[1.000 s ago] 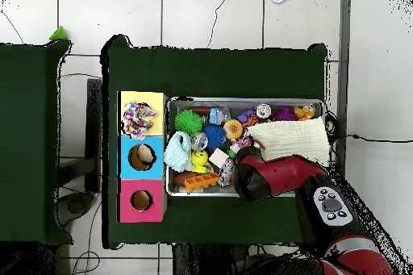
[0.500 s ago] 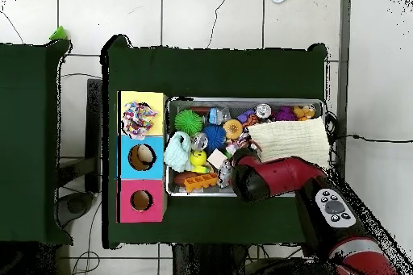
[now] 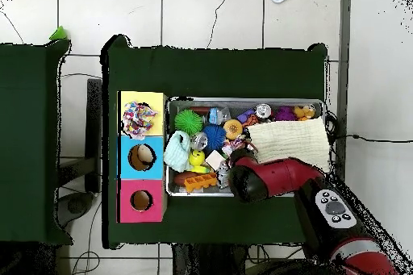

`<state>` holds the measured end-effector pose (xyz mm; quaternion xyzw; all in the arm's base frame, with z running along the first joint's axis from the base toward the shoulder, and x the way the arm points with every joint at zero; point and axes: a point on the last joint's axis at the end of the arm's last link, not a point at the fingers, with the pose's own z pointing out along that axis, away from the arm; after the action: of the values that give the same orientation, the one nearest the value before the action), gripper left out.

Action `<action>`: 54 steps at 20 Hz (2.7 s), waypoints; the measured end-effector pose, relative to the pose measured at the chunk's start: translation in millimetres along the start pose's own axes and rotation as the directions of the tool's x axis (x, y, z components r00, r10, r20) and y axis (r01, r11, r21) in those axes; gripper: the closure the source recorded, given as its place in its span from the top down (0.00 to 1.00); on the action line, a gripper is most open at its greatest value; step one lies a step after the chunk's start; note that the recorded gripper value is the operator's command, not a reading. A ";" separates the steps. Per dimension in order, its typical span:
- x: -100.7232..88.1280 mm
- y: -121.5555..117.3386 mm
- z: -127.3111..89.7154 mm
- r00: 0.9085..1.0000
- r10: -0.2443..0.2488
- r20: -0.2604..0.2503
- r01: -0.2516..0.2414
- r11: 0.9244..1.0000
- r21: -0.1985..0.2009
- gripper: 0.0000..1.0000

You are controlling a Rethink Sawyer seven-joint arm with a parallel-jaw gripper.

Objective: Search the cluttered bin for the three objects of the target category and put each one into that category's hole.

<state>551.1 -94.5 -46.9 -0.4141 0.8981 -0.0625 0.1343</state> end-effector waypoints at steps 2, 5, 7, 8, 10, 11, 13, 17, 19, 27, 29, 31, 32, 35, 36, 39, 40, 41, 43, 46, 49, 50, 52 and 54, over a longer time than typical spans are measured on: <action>-0.6 -0.8 -0.6 1.000 0.002 0.004 -0.002 1.000 0.001 0.00; -2.0 -2.2 -1.6 1.000 0.004 0.011 -0.004 1.000 0.003 0.00; -4.0 -0.1 -2.7 1.000 0.013 0.026 -0.012 1.000 -0.004 0.00; -4.4 2.0 -3.2 0.999 0.020 0.035 -0.020 1.000 -0.013 0.00; -5.1 4.8 -3.7 0.998 0.031 0.047 -0.029 0.999 -0.024 0.00; -5.2 5.4 -3.9 0.998 0.033 0.050 -0.032 0.999 -0.027 0.00; -5.6 7.2 -4.4 0.997 0.042 0.059 -0.040 0.999 -0.035 0.00; -6.2 10.1 -5.1 0.994 0.069 0.081 -0.065 0.996 -0.056 0.00; -6.1 10.9 -5.4 0.994 0.074 0.083 -0.069 0.996 -0.060 0.00; -15.1 31.1 -12.8 0.992 0.089 0.093 -0.079 0.991 -0.107 0.00; -19.2 35.3 -15.6 0.991 0.091 0.096 -0.079 0.990 -0.118 0.00; -26.7 41.0 -20.8 0.991 0.095 0.097 -0.081 0.987 -0.137 0.00; -29.0 43.6 -22.4 0.991 0.095 0.097 -0.081 0.986 -0.146 0.00; -35.9 52.1 -27.9 0.991 0.098 0.093 -0.081 0.982 -0.173 0.00; -37.3 52.1 -29.1 0.991 0.099 0.094 -0.081 0.981 -0.175 0.00; -40.1 52.4 -31.8 0.991 0.098 0.092 -0.080 0.980 -0.180 0.00; -40.9 52.9 -32.7 0.991 0.097 0.087 -0.080 0.979 -0.185 0.00; -41.3 53.0 -32.9 0.992 0.097 0.084 -0.080 0.979 -0.188 0.00; -41.5 53.1 -33.1 0.992 0.098 0.083 -0.081 0.979 -0.189 0.00; -41.9 53.1 -33.4 0.992 0.101 0.078 -0.084 0.978 -0.193 0.00; -42.7 53.1 -33.8 0.992 0.102 0.076 -0.086 0.977 -0.196 0.00; -43.1 53.1 -34.0 0.992 0.102 0.076 -0.086 0.977 -0.197 0.00; -44.4 53.3 -34.7 0.992 0.103 0.074 -0.086 0.976 -0.201 0.00; -45.9 53.6 -35.8 0.992 0.104 0.073 -0.087 0.975 -0.206 0.00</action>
<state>530.2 -24.7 -16.0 -0.3843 0.9123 0.0532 0.1313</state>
